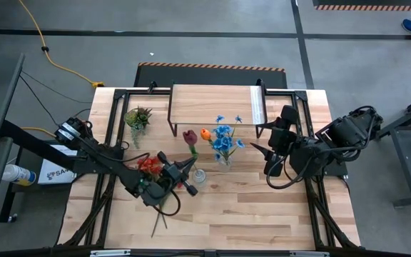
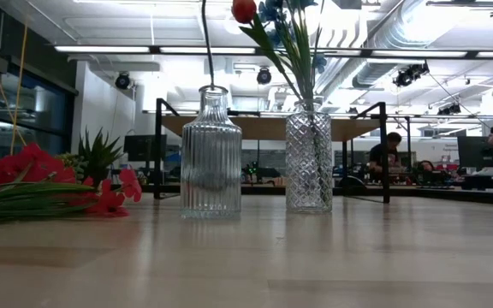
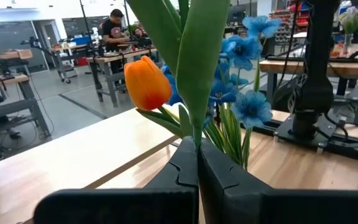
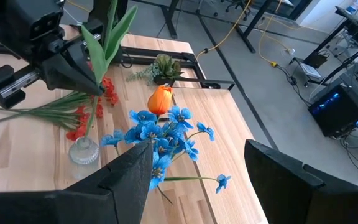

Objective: Pick and place flowers into a vace then onto a shelf
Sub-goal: Put the red flower into the bottom transparent vase, then put the right orange flowers into the bottom transparent vase

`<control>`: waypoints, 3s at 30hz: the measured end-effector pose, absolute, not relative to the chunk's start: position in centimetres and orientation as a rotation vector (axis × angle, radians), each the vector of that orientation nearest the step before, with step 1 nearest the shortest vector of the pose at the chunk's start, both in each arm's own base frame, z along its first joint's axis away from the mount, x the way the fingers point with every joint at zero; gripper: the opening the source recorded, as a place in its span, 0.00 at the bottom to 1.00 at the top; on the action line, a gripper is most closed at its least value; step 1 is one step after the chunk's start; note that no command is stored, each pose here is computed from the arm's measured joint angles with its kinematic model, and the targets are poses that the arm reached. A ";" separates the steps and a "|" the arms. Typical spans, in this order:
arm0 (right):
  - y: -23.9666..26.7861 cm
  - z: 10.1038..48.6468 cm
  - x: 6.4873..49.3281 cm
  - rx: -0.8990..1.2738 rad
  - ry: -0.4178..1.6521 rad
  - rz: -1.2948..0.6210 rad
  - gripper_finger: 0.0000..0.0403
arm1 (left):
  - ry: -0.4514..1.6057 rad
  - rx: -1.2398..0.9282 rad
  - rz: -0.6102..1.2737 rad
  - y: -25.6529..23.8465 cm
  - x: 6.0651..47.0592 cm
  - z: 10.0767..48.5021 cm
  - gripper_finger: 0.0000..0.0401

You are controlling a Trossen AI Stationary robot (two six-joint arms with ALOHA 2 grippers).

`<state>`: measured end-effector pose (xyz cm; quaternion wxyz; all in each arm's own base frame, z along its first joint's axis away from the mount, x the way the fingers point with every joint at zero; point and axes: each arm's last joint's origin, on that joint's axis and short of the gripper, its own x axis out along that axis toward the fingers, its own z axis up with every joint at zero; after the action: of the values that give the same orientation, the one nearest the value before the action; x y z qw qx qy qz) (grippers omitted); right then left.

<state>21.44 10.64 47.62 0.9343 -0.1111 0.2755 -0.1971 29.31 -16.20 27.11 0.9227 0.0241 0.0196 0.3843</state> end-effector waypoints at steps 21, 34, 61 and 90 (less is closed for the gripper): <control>10.1 47.6 21.7 -0.225 0.565 -0.434 0.61 | 0.088 0.079 0.791 -15.4 29.7 26.1 0.07; 9.1 47.6 22.2 -0.203 0.583 -0.452 0.61 | 0.101 0.068 0.792 -15.3 29.6 25.6 0.08; 9.2 47.7 22.3 -0.201 0.573 -0.447 0.61 | 0.150 -0.065 0.675 -15.4 29.4 24.3 0.23; 9.3 47.7 22.3 -0.203 0.577 -0.423 0.61 | 0.194 -0.034 0.637 -15.6 29.2 23.9 0.24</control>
<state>22.32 9.26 47.70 0.9318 -0.0992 0.2817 -0.2065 29.15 -15.63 23.94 0.9449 -0.0166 0.0953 0.3127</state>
